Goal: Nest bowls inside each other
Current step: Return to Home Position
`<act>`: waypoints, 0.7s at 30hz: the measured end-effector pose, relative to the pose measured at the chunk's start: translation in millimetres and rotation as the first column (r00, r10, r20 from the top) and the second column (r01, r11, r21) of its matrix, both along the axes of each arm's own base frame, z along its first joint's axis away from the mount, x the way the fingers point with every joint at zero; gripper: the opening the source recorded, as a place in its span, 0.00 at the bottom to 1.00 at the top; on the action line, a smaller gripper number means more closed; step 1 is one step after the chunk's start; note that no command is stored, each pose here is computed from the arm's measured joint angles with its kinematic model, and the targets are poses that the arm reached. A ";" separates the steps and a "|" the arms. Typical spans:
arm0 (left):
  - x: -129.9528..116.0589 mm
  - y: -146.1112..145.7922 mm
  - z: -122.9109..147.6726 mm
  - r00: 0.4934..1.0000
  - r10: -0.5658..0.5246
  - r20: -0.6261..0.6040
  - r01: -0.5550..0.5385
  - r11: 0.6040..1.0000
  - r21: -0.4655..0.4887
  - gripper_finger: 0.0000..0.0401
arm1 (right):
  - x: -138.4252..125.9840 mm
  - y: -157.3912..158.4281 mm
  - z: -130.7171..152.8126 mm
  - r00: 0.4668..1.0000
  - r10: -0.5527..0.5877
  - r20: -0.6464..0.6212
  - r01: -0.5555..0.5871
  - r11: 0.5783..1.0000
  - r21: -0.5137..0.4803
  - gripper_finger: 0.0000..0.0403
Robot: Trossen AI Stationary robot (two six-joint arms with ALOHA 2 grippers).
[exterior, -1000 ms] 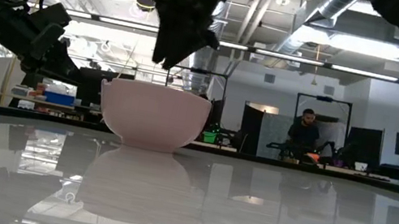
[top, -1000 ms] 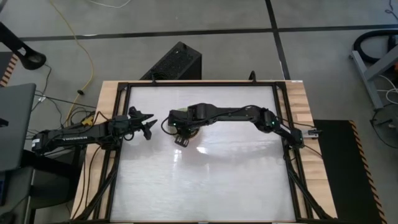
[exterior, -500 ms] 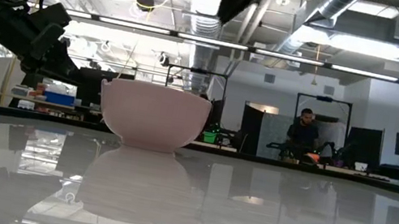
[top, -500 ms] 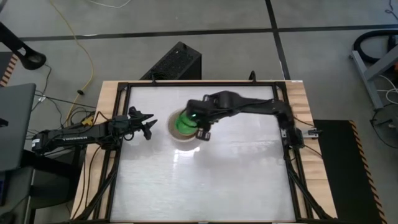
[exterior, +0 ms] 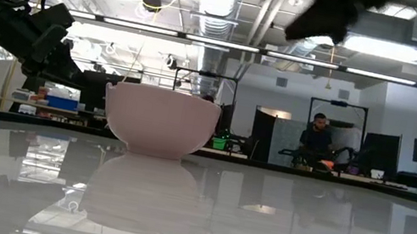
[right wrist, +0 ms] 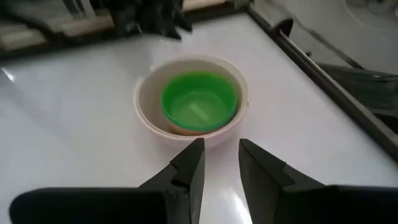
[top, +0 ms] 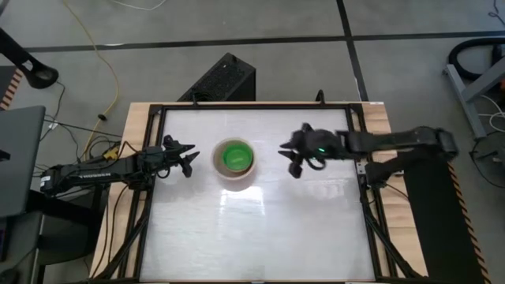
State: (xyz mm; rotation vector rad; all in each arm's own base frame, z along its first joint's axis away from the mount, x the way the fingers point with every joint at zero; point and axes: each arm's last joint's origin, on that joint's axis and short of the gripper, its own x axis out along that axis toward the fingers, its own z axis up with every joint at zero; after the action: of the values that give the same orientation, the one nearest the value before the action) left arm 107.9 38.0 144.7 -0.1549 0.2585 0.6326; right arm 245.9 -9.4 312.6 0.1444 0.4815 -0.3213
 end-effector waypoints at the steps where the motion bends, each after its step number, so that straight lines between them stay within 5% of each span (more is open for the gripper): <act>1: 0.0 0.0 -0.1 1.000 0.000 0.000 0.000 1.000 0.000 0.39 | -9.8 0.2 -13.5 0.998 -0.007 0.063 0.006 1.000 0.020 0.29; 8: 0.0 0.0 0.0 1.000 0.000 0.000 0.000 1.000 0.000 0.39 | -56.2 3.6 -91.8 0.926 -0.013 0.377 -0.045 0.988 0.145 0.28; 21: 0.0 0.0 0.0 1.000 0.000 0.000 0.000 1.000 0.000 0.39 | -89.5 12.9 -141.1 0.896 0.068 0.440 -0.119 0.989 0.088 0.15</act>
State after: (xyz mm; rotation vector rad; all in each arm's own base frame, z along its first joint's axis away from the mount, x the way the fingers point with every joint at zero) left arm 107.9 38.0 144.7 -0.1549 0.2586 0.6326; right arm 156.4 3.5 171.5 0.2949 0.0589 -0.1580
